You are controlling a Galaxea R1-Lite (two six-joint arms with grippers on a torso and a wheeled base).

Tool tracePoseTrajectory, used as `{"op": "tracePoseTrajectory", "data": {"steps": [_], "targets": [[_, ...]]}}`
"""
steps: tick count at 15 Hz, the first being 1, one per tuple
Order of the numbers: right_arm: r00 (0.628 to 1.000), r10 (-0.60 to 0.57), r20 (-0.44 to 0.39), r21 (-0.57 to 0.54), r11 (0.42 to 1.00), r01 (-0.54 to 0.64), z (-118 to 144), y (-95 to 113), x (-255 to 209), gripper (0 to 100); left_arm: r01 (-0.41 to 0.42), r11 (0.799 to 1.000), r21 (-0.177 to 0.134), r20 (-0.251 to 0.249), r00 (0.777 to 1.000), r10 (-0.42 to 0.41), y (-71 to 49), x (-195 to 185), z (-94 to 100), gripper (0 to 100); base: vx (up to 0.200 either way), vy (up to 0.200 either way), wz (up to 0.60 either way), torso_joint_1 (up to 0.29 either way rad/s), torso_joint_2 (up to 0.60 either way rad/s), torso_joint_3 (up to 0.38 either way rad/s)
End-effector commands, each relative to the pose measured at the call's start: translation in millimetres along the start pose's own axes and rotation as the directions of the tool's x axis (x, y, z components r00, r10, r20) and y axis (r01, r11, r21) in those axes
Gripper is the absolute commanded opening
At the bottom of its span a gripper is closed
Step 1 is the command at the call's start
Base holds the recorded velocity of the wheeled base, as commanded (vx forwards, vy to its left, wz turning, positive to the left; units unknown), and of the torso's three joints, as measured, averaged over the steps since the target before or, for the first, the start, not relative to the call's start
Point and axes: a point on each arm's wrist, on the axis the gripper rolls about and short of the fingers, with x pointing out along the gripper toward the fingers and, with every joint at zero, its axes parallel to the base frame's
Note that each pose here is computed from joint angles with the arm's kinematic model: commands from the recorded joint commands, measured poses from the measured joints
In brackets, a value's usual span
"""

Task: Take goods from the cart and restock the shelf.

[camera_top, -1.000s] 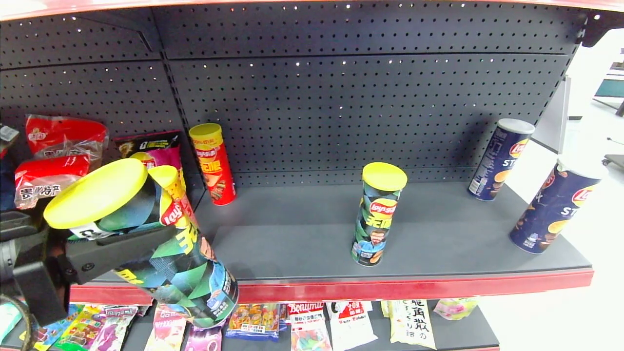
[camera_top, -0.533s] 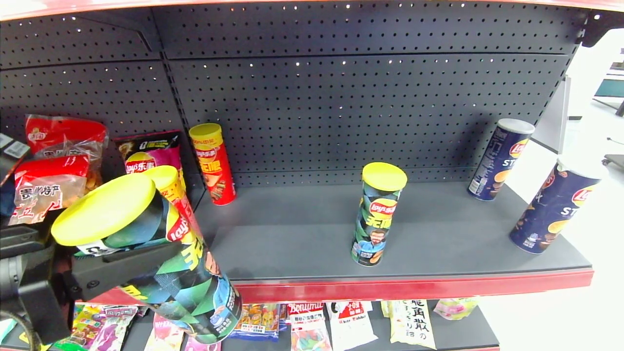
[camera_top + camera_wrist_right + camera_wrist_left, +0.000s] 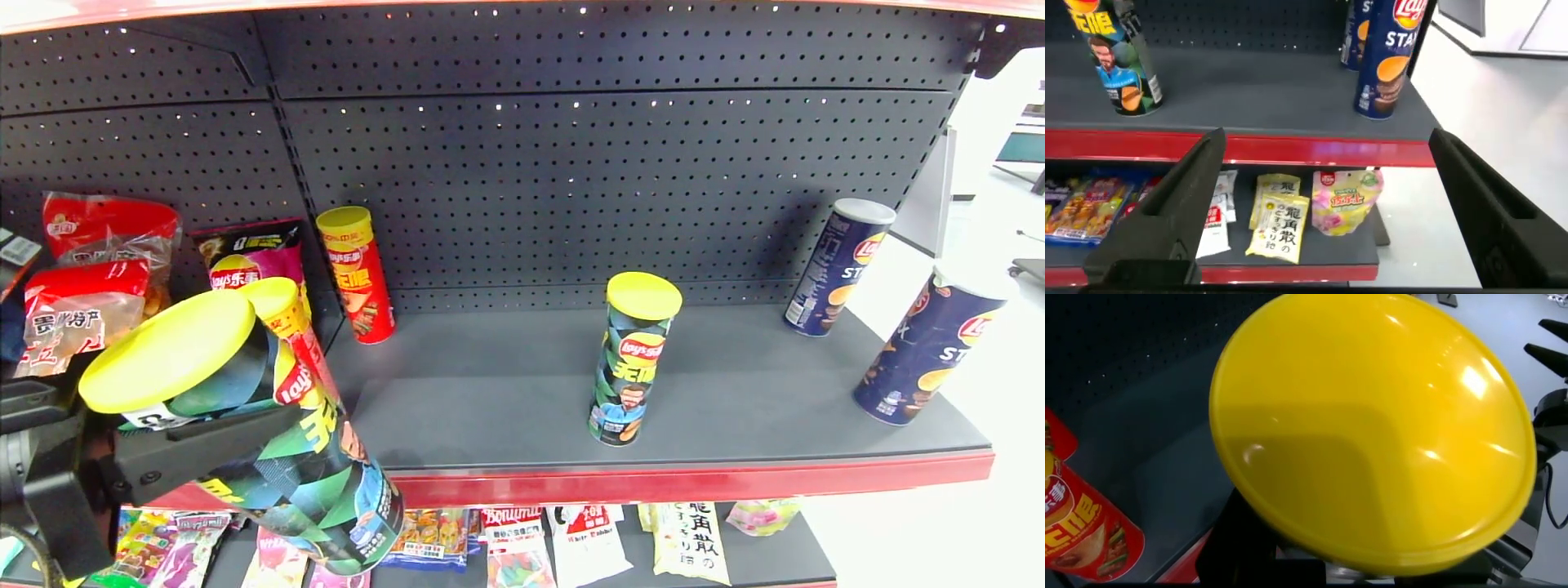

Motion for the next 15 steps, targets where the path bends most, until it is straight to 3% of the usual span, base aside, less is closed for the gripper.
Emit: {"op": "tracePoseTrajectory", "data": {"steps": [1, 10, 13, 15], "targets": [[1.0, 0.015, -0.017, 0.001, 1.0, -0.015, -7.4, 0.9, 1.6, 100, -0.002, 1.0, 0.003, 0.005, 1.0, 0.002, 0.3, 0.3, 2.2, 0, 0.0, 0.0, 0.0, 0.0, 0.0, 0.0], [1.0, 0.021, -0.018, -0.003, 1.0, -0.021, -7.6, 1.1, 1.6, 100, 0.005, 1.0, -0.005, -0.011, 1.0, -0.005, 3.0, 4.4, 0.4, 0, 0.0, 0.0, 0.0, 0.0, 0.0, 0.0], [1.0, 0.019, -0.018, -0.005, 1.0, -0.02, -7.6, 1.1, 1.6, 100, 0.005, 1.0, -0.006, -0.012, 1.0, -0.005, 3.9, 5.6, 0.9, 0, 0.0, 0.0, -0.6, 0.001, 0.0, 0.002], [1.0, 0.026, -0.017, -0.005, 1.0, -0.026, -7.6, 1.2, 1.6, 100, 0.003, 1.0, -0.007, -0.012, 1.0, -0.003, 4.1, 5.5, 0.9, 0, 0.0, 0.0, 0.0, 0.0, 0.0, 0.0]]}}
